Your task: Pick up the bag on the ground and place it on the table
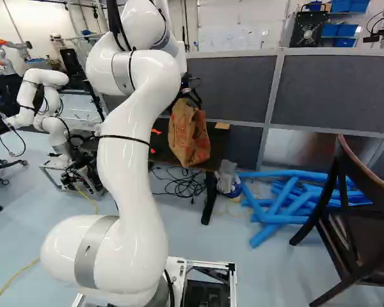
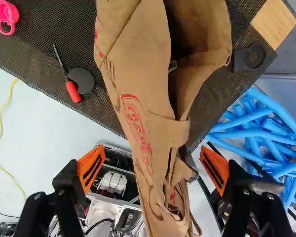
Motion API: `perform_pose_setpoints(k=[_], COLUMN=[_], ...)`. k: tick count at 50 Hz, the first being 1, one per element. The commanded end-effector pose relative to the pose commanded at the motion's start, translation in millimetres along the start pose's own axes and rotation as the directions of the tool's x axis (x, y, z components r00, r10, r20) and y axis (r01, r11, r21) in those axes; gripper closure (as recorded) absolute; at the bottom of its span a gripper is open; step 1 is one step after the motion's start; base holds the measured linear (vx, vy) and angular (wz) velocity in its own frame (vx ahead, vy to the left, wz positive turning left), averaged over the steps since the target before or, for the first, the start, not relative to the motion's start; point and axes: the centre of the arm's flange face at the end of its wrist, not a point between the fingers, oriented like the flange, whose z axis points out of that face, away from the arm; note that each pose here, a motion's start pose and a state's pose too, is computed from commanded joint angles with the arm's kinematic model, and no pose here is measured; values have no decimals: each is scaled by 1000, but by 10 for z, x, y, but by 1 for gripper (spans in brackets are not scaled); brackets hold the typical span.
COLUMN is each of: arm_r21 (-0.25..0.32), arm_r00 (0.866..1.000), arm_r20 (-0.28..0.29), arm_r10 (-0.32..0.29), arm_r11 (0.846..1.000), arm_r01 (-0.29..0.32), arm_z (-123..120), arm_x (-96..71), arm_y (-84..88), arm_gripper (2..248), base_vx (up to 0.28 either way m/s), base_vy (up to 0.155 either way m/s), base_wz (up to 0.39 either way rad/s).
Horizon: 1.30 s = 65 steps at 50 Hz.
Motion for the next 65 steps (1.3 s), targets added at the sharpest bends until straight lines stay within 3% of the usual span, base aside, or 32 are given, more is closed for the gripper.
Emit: perform_pose_setpoints(k=[35, 65], arm_r21=[-14, -7], arm_r00=[999, 1000], arm_r20=[-33, -14], arm_r10=[2, 4], arm_r11=[1000, 1000], arm_r01=[-2, -5], arm_z=[-551, -1023], arm_x=[-193, -411], arm_y=[-59, -130], arm_gripper=[3, 3], base_vx=[0, 0], base_vy=[0, 0], base_wz=[0, 0])
